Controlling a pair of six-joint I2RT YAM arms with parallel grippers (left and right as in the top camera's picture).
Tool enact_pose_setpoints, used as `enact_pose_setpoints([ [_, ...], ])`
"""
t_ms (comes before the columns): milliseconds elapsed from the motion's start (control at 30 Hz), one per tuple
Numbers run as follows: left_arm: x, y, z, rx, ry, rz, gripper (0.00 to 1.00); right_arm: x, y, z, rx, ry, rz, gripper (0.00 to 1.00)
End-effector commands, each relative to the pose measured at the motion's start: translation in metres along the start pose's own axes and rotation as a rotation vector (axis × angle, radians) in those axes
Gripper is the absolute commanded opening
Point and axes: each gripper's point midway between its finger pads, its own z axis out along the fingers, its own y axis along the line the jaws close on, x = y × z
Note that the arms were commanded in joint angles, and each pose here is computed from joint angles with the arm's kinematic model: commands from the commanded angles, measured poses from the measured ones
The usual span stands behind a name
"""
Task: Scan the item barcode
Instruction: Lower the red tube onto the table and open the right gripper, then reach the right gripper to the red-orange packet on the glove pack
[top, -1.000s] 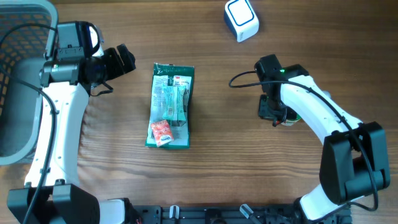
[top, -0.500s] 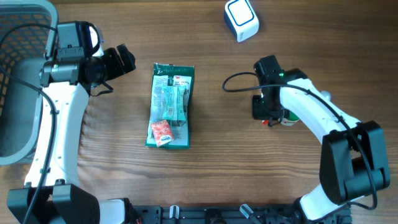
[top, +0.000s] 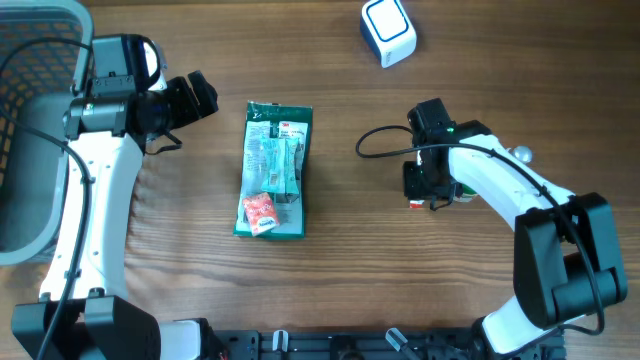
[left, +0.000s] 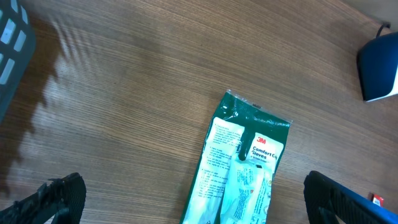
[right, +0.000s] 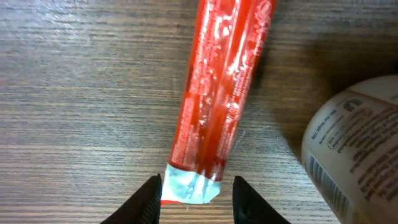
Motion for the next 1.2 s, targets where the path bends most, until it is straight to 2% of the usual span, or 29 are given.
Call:
enact_pose_setpoints([
  [0, -0.005, -0.003, -0.004, 0.014, -0.014, 0.02, 1.0, -0.003, 0.004, 0.005, -0.016, -0.008, -0.003, 0.38],
  [67, -0.005, -0.003, -0.004, 0.014, -0.014, 0.02, 1.0, -0.006, 0.009, 0.005, -0.039, -0.02, -0.003, 0.37],
  [200, -0.005, -0.003, -0.004, 0.014, -0.014, 0.02, 1.0, -0.01, 0.053, 0.0, -0.213, -0.045, -0.055, 0.4],
  [333, -0.005, -0.003, -0.004, 0.014, -0.014, 0.02, 1.0, -0.014, 0.094, -0.006, -0.307, -0.089, -0.076, 0.41],
  [500, -0.005, -0.003, -0.004, 0.015, -0.013, 0.02, 1.0, -0.012, 0.172, -0.029, -0.556, -0.126, -0.09, 0.43],
  [633, -0.005, -0.003, -0.004, 0.015, -0.013, 0.02, 1.0, -0.004, 0.218, -0.044, -0.648, -0.18, -0.174, 0.43],
  [833, -0.005, -0.003, -0.004, 0.014, -0.014, 0.02, 1.0, 0.007, 0.258, -0.052, -0.626, -0.307, -0.285, 0.44],
  [900, -0.005, -0.003, -0.004, 0.014, -0.014, 0.02, 1.0, 0.01, 0.264, -0.052, -0.592, -0.346, -0.301, 0.49],
  [1167, -0.005, -0.003, -0.004, 0.014, -0.014, 0.02, 1.0, 0.021, 0.287, -0.06, -0.616, -0.397, -0.357, 0.51],
])
